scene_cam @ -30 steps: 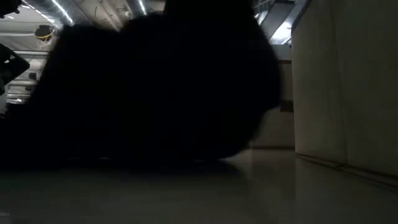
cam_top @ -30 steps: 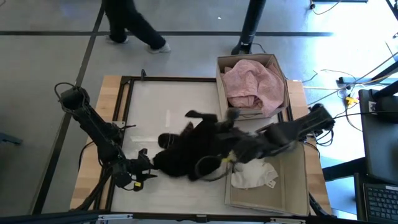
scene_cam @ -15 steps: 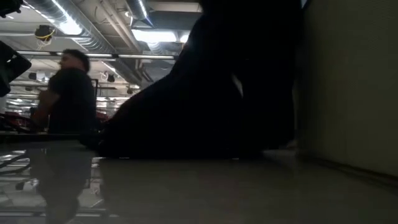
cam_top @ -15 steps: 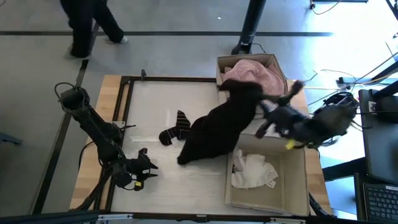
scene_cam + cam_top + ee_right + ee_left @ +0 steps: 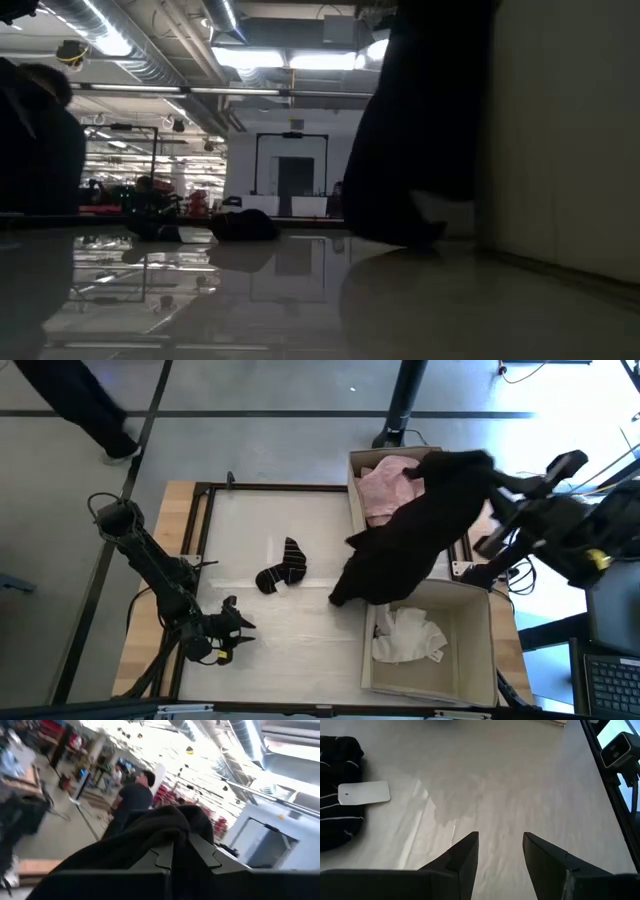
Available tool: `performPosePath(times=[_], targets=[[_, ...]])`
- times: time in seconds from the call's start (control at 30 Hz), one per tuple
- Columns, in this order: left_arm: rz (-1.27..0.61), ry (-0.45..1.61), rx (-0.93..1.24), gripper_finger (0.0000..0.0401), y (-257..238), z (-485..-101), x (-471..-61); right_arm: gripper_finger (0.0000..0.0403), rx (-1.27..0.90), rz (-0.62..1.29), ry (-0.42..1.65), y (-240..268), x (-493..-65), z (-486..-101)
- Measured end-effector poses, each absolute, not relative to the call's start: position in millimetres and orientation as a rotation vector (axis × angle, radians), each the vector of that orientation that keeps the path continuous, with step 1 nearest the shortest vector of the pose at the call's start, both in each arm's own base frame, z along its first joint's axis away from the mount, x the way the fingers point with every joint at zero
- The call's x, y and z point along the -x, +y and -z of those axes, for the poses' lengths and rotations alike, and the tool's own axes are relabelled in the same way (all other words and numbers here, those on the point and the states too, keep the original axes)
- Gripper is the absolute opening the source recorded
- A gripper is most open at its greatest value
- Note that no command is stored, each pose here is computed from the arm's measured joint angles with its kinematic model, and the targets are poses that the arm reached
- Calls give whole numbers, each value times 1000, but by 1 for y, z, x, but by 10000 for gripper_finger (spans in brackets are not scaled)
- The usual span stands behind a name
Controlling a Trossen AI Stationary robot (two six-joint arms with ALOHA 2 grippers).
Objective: Sort clothes
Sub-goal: Put the black polo shirt into the bottom laundry organizer
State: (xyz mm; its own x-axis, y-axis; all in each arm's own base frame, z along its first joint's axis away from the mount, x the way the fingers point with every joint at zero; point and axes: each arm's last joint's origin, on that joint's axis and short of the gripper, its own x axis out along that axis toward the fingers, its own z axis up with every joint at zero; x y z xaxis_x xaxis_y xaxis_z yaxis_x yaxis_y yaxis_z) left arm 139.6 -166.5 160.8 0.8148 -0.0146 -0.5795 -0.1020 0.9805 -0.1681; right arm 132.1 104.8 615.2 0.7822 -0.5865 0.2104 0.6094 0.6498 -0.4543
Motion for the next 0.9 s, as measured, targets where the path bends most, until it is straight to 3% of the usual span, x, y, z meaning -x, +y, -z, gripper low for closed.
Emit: performPosePath(times=[0.27,0.43,0.9], targets=[[-54,608,183,146,-166,-161,-140,28,574,580,57,127,-129,-609],[-63,598,176,146,-166,-161,-140,28,663,598,210,156,-148,-582],[-81,591,217,146,-165,-162,-141,28,661,509,179,207,-155,-494]])
